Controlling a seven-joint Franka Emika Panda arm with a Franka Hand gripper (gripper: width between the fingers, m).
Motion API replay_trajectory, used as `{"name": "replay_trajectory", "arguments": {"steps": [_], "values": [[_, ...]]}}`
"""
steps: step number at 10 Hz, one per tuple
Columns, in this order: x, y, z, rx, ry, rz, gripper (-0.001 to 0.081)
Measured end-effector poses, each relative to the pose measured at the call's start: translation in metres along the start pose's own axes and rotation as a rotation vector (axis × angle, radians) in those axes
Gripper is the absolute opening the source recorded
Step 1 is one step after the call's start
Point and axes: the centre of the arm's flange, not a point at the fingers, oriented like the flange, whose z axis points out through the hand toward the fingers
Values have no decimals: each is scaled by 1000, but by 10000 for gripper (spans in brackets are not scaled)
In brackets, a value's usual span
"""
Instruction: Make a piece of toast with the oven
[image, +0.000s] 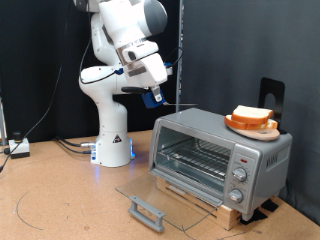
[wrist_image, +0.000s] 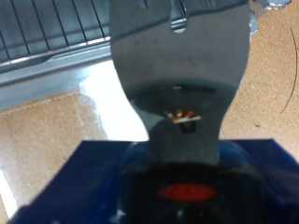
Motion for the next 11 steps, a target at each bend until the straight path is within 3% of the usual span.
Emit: {"name": "replay_trajectory", "arguments": {"steps": [2,5,8,11], "values": [[8,-4,6,-146,0,102,395],[20,-17,17,-272,-129,337,395],[21,-18,19,-276,-137,355,395],[36,-23,20,-140,-296,373,395]]}}
